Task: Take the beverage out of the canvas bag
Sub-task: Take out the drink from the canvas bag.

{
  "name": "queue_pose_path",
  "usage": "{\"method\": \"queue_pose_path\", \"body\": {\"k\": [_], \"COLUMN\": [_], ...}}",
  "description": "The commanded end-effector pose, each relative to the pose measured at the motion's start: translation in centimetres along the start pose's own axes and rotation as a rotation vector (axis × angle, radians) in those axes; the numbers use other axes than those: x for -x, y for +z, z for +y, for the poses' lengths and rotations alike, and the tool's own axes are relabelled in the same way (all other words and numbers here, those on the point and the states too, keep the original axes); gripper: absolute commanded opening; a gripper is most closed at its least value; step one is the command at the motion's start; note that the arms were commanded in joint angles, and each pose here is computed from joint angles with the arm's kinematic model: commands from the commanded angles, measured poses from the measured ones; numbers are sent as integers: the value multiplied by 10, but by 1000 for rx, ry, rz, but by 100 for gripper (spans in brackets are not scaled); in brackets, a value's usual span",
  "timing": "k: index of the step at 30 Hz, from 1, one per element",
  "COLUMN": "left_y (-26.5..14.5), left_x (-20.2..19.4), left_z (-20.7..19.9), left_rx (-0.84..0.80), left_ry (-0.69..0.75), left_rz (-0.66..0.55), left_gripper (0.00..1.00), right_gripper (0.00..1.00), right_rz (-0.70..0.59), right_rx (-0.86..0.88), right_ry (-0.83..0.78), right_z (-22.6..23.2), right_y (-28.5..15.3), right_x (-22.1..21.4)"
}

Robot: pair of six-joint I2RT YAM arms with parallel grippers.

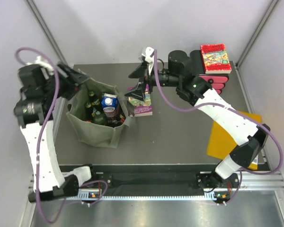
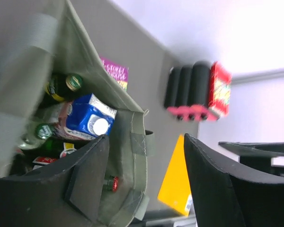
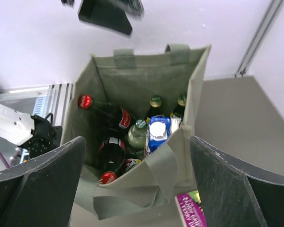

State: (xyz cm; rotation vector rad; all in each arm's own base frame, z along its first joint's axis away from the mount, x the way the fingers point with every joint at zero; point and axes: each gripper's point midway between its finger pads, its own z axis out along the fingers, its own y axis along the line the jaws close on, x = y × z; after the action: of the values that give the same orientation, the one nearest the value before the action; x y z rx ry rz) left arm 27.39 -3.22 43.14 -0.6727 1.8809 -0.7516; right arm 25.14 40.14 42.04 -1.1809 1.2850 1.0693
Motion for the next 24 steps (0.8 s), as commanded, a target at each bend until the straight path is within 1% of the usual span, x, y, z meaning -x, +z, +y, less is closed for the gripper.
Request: {"method": "queue_pose_path", "body": {"k": [1,2,3,4,5,6,7,9,10,13,15,18,19,21,24], "left_y": [37,46,50,60,62,59,63,65,65,61,60,50,50,41,39], "left_x": [-39,-50,-57,-72,-73,-78,-77,-80,-84,-87,-88,-86,-90,-91,-104], "left_z": [-28,-26,-9,-13,-6,7,9,16,22,28,29,22,23,25,35], "left_rx": [16,52,160,184,245,320,359,398,441,485,474,398,386,364,356], "left_ry": [109,124,145,185,209,241,277,323,353,417,447,478,488,496,514], "left_rz": [111,143,159,208,197,220,208,227,246,263,270,256,273,271,326], "left_gripper": [70,70,71,72,72,73,74,75,76,77,77,78,79,82,84], "right_gripper": [89,89,89,89,90,90,91,93,95,99,100,99,100,100,100], "right_rz": [-27,-32,-33,-36,-35,-37,-33,-32,-25,-14,-6,0,5,13,26], "right_rx": [-6,-10,-27,-25,-31,-50,-53,-68,-67,-83,-91,-89,-84,-64,-52], "right_ry": [107,125,132,135,138,138,143,143,148,150,152,153,148,133,89], "right_z": [-15,-19,-28,-31,-34,-41,-44,-53,-53,-59,-61,-62,-61,-58,-57], "right_y": [-7,-8,-12,-14,-16,-21,-24,-30,-31,-35,-37,-38,-39,-41,-43], "right_x": [0,0,-1,0,-1,-2,-5,-8,-13,-21,-26,-31,-33,-34,-37]}}
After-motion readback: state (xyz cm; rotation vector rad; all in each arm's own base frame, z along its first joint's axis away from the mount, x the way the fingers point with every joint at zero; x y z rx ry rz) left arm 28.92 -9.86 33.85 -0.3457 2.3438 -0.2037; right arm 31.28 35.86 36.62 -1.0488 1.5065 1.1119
